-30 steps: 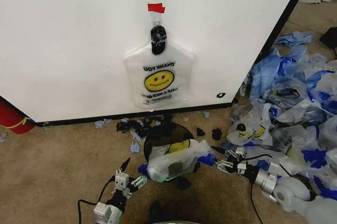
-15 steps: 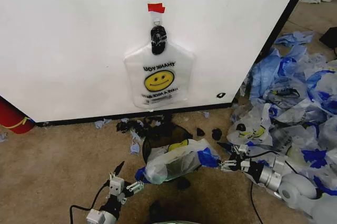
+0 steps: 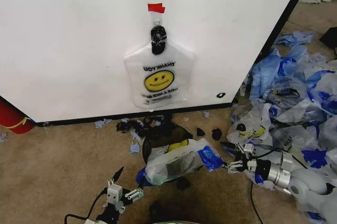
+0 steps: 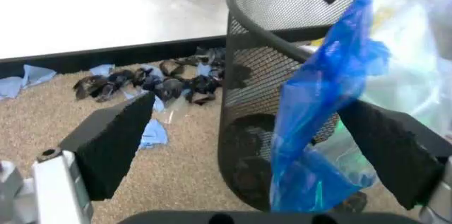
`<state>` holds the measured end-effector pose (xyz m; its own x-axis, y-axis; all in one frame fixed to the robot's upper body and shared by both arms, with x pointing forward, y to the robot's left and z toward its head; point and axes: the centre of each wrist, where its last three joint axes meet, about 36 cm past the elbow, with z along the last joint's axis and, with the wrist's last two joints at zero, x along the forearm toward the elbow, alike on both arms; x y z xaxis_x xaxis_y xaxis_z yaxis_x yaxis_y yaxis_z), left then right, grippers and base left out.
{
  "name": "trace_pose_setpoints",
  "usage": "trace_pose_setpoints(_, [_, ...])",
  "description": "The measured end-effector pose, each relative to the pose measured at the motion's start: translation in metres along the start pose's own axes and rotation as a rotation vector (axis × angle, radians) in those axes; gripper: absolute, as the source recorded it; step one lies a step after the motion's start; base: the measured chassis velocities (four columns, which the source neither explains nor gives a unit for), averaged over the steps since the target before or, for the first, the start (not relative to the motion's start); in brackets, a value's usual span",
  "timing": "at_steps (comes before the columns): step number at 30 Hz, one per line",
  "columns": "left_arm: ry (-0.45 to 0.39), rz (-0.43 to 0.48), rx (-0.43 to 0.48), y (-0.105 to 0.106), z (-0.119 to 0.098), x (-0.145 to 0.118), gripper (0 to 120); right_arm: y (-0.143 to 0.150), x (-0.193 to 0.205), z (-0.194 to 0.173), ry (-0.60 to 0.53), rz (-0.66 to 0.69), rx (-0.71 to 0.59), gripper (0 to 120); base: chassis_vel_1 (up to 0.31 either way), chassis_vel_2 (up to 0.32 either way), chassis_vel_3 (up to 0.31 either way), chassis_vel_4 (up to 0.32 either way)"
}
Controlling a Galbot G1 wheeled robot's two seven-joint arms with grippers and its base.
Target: Pick up the garbage bag from the wall and place it over the trash bin.
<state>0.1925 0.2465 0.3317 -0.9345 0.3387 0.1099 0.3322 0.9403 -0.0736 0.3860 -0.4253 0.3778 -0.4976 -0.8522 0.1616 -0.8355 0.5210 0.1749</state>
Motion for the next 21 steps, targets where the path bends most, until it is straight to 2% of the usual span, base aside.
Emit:
trace_pose_setpoints(6, [-0.002, 0.015, 0.0, -0.004, -0.004, 0.007, 100, -0.009, 0.007, -0.006, 0.006, -0.019, 0.031, 100, 0.0, 0.0, 0.0, 0.0])
trace_pose_setpoints(10, [0.0, 0.018, -0.003, -0.004, -0.005, 0.011, 100, -0.024, 0.018, -0.024, 0.045, -0.061, 0.111, 100, 0.0, 0.0, 0.0, 0.0])
trace_pose_setpoints(17, [-0.033, 0.023, 0.014, -0.008, -0.019, 0.008, 100, -0.039, 0.035, -0.038, 0.087, -0.084, 0.178, 100, 0.0, 0.0, 0.0, 0.0])
trace_pose_setpoints(21, [-0.034, 0.022, 0.015, -0.009, -0.019, 0.008, 100, -0.044, 0.039, -0.042, 0.087, -0.092, 0.189, 100, 0.0, 0.0, 0.0, 0.0])
